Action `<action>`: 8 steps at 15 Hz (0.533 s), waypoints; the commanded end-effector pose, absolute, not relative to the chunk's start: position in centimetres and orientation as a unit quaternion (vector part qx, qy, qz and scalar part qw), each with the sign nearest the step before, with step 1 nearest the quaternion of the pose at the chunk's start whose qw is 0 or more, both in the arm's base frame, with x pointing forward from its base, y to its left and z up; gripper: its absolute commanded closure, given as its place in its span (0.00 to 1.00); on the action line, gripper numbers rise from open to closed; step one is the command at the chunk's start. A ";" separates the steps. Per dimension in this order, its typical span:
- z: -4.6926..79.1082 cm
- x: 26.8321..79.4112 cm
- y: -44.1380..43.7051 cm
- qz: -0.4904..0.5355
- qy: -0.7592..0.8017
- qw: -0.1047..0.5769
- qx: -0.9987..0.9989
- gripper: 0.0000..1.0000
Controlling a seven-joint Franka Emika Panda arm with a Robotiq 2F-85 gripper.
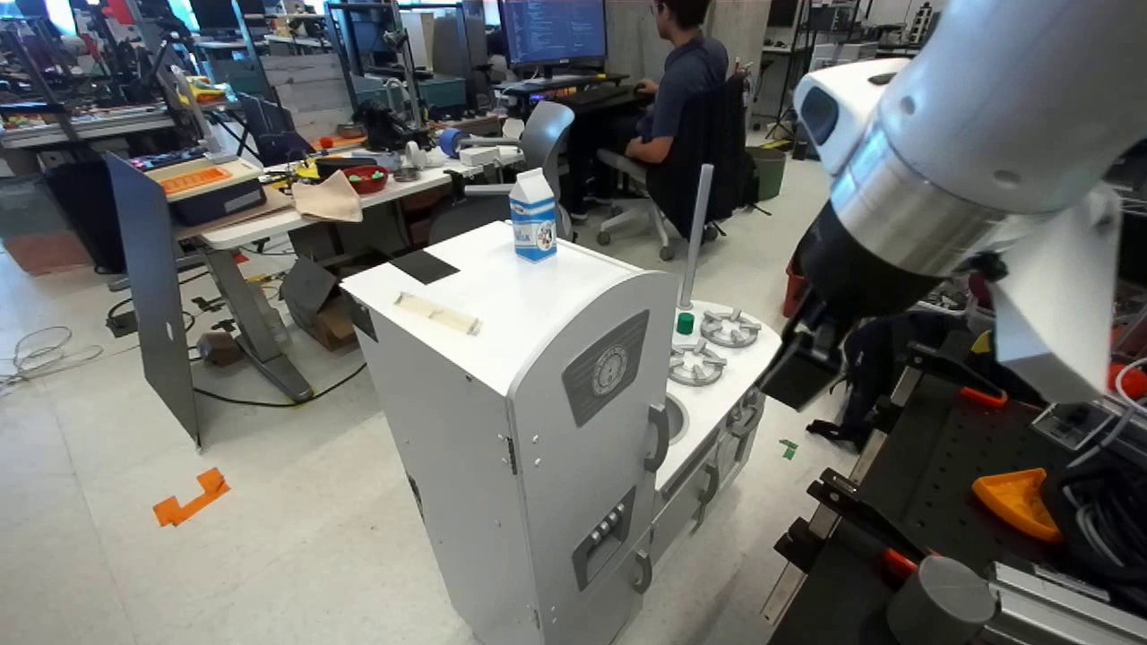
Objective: Close the door of the cabinet.
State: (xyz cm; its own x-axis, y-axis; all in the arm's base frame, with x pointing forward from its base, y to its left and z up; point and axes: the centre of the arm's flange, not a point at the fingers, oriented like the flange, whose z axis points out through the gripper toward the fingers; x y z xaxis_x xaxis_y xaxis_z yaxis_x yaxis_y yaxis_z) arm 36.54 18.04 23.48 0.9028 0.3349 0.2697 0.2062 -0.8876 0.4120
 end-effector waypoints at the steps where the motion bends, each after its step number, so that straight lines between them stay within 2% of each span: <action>1: 23.9 35.7 18.1 0.163 0.137 0.185 0.959 0.00; 8: 24.7 34.8 17.7 0.164 0.130 0.182 0.961 0.00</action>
